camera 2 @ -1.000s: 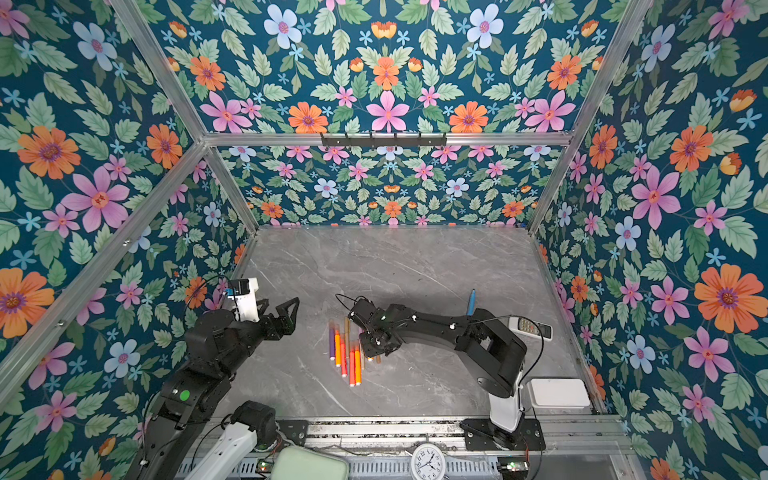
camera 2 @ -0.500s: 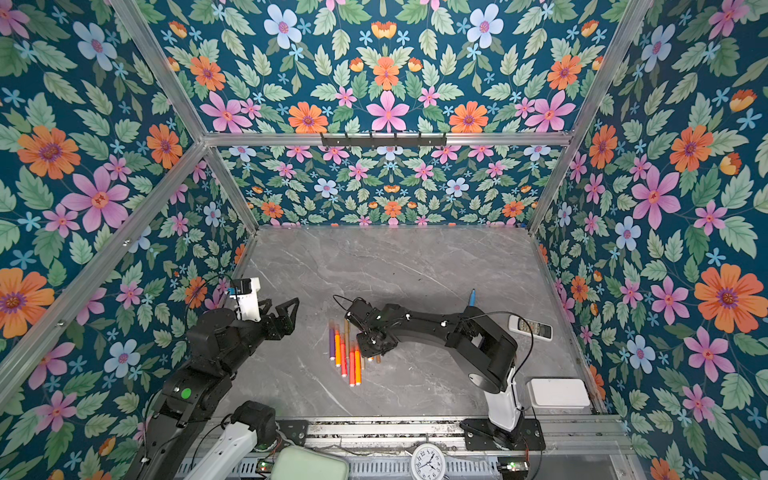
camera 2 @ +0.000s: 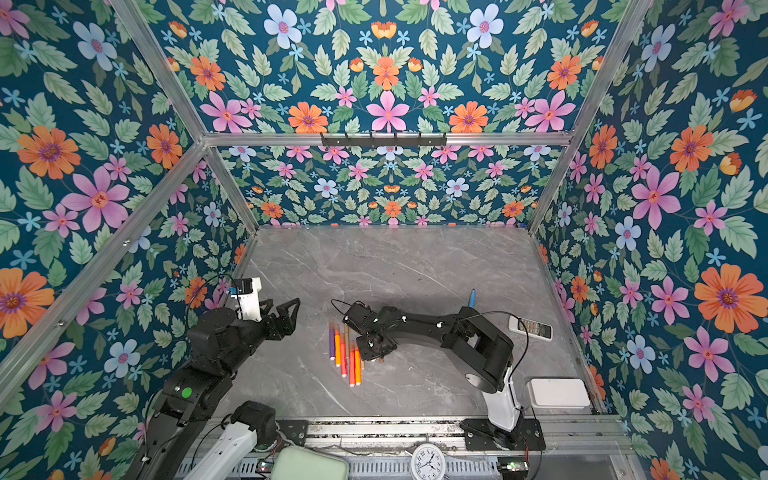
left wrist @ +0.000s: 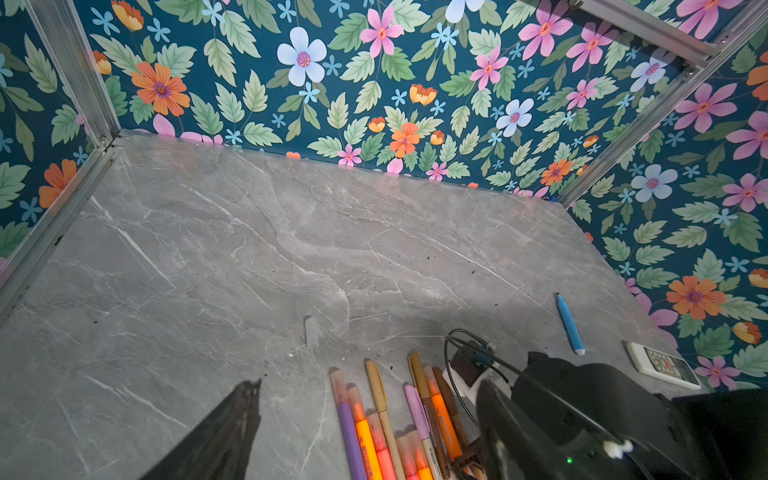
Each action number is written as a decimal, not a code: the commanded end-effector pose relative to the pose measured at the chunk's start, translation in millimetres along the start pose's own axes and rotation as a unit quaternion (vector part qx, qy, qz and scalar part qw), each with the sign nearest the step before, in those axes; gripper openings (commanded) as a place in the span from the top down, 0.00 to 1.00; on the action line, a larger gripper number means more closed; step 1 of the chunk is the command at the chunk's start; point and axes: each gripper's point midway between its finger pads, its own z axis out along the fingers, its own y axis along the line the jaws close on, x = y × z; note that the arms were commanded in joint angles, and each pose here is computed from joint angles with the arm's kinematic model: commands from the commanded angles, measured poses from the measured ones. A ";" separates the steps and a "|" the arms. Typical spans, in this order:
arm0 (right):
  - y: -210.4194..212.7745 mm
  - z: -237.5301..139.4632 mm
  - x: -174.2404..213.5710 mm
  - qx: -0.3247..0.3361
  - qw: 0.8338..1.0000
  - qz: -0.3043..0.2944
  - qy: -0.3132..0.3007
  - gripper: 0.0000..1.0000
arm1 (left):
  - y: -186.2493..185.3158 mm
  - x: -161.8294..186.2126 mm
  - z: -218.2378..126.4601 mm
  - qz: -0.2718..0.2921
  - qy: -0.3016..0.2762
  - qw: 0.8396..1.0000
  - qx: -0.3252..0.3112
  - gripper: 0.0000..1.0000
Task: Open the pen caps
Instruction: 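Grasp the orange highlighter barrel with the right gripper, then lift the orange highlighter toward the left gripper while the left arm reaches for its cap, then grip the pink cap with the left gripper and pull the highlighter away with the right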
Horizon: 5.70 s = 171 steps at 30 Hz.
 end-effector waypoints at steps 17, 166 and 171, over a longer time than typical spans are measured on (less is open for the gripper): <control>-8.4 8.9 8.1 0.044 0.999 -0.004 0.016 0.92 | -1.4 -1.9 0.8 -0.001 -0.002 1.000 0.004 0.17; -35.0 -118.4 55.9 -0.148 0.972 0.007 -0.180 1.00 | -215.0 114.0 109.1 -0.127 0.202 0.918 0.317 1.00; -34.2 -107.8 63.2 -0.161 0.972 0.019 -0.169 1.00 | -187.3 81.4 133.1 -0.156 0.173 0.924 0.303 1.00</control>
